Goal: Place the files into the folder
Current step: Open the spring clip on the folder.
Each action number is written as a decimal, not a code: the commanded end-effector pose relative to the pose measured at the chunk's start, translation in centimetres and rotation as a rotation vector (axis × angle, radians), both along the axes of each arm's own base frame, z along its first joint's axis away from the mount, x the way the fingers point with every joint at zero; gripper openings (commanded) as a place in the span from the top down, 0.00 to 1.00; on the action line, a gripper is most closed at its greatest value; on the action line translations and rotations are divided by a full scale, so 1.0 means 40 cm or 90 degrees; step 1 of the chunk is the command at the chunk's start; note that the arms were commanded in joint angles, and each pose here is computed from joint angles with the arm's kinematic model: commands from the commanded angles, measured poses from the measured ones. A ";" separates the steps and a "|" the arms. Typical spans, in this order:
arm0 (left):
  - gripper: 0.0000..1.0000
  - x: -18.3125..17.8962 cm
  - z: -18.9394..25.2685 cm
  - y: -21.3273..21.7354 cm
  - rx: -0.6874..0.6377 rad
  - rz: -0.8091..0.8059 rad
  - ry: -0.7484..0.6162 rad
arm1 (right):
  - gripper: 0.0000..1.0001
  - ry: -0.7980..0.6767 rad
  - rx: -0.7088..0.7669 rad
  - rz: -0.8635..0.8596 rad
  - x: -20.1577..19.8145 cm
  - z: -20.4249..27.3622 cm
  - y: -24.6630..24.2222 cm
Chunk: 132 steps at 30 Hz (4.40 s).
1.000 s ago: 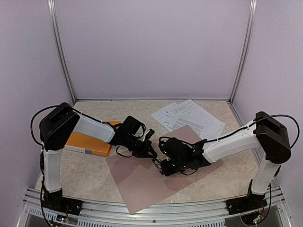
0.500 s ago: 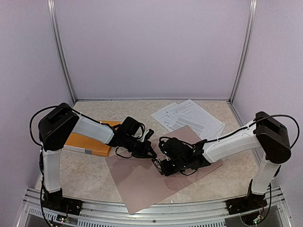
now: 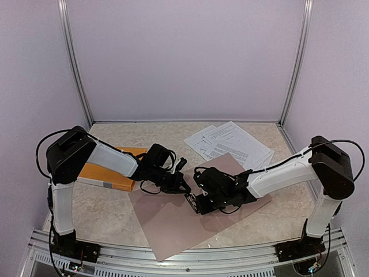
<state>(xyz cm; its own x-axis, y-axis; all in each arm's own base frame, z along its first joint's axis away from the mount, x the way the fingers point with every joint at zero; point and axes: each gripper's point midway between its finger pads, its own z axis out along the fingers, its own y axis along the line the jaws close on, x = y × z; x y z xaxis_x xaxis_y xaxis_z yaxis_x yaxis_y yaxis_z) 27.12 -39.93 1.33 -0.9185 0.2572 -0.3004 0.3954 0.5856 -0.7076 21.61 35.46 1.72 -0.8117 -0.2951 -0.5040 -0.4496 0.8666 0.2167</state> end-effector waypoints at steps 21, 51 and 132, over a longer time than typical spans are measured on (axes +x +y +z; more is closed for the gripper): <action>1.00 -0.115 -0.137 0.021 0.172 -0.070 0.156 | 0.96 -0.003 -0.264 -0.149 0.029 -0.110 -0.309; 1.00 -0.167 -0.250 0.099 0.234 -0.072 0.236 | 0.97 0.019 -0.243 -0.155 0.050 -0.134 -0.347; 1.00 -0.175 -0.078 0.054 0.200 -0.111 0.151 | 0.97 0.032 -0.242 -0.146 0.040 -0.146 -0.345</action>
<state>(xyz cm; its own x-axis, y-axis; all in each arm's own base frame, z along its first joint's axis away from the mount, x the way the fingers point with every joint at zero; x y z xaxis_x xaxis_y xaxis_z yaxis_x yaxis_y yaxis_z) 28.24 -42.52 3.03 -0.8806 0.3451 -0.3246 0.4727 0.5924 -0.6524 23.34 32.49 1.75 -0.8182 -0.2640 -0.5108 -0.4232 0.8778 0.2244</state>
